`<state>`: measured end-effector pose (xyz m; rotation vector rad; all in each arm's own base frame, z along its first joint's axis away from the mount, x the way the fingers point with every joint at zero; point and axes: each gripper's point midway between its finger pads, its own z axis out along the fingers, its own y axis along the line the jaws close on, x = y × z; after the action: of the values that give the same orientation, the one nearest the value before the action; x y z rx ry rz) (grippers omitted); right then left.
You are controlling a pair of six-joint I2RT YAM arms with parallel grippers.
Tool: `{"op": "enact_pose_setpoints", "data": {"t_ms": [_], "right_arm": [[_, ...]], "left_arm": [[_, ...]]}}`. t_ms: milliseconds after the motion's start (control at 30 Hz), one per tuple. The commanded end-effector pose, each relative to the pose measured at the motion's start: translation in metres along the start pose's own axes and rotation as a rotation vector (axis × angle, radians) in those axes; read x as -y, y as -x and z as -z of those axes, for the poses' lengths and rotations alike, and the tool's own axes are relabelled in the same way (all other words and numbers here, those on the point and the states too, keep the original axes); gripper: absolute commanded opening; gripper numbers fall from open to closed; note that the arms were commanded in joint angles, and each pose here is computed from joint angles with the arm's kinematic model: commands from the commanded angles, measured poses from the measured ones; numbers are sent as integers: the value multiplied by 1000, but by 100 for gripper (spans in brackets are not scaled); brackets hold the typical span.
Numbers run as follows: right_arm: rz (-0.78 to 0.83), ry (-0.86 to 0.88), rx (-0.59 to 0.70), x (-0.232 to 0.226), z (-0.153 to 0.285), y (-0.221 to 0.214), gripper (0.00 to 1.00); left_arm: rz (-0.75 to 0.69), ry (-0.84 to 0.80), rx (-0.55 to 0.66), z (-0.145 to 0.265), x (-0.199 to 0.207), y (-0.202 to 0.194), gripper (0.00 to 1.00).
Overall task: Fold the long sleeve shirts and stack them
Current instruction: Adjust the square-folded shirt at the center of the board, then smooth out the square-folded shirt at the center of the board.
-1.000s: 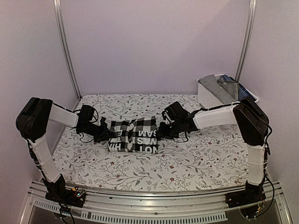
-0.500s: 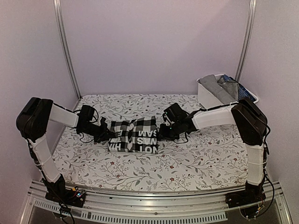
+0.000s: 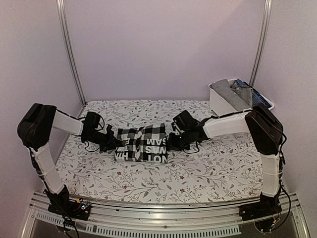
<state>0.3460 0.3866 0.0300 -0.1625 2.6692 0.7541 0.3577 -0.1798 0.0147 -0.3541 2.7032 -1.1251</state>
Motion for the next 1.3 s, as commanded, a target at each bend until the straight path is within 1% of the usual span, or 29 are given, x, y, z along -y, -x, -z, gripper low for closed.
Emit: {"op": "enact_pose_setpoints", "data": {"t_ms": [0,100,167,467,600,733,833,867,1000,1100,1133,1200,1267], "right_arm": [[32,48,15,-32,29,1,0],[33,62,7,-38,39,-7,0],[23,58,-2,-31,39,-14,0],[-13,61,-112,-4,3,-63,0],[5,43,-111,-3,4,-69,1],[28,-2,-48,-3,30,-56,15],[56,-7,16,-12,54,-37,32],[64,-6,36,-17,59,-31,37],[84,-7,95,-30,71,-8,48],[102,17,121,-42,68,12,50],[108,14,117,-42,60,16,50],[114,33,111,-48,51,27,47],[112,15,101,-42,36,31,43]], "left_arm": [[6,14,-5,-7,-5,-3,0],[10,19,-7,-7,-7,-4,0],[11,19,-6,-8,-8,-4,0],[9,12,3,-7,-4,-1,0],[3,13,5,-5,-3,0,0],[-8,6,-2,-4,-1,-2,0],[-20,3,-6,-4,2,-3,0],[-24,3,-7,-3,3,-3,0],[-30,9,-5,-2,4,-3,3],[-36,16,-3,-1,4,-3,6],[-39,20,-4,0,4,-3,7],[-45,28,-2,1,4,-1,9],[-53,31,1,2,5,0,12]]}}
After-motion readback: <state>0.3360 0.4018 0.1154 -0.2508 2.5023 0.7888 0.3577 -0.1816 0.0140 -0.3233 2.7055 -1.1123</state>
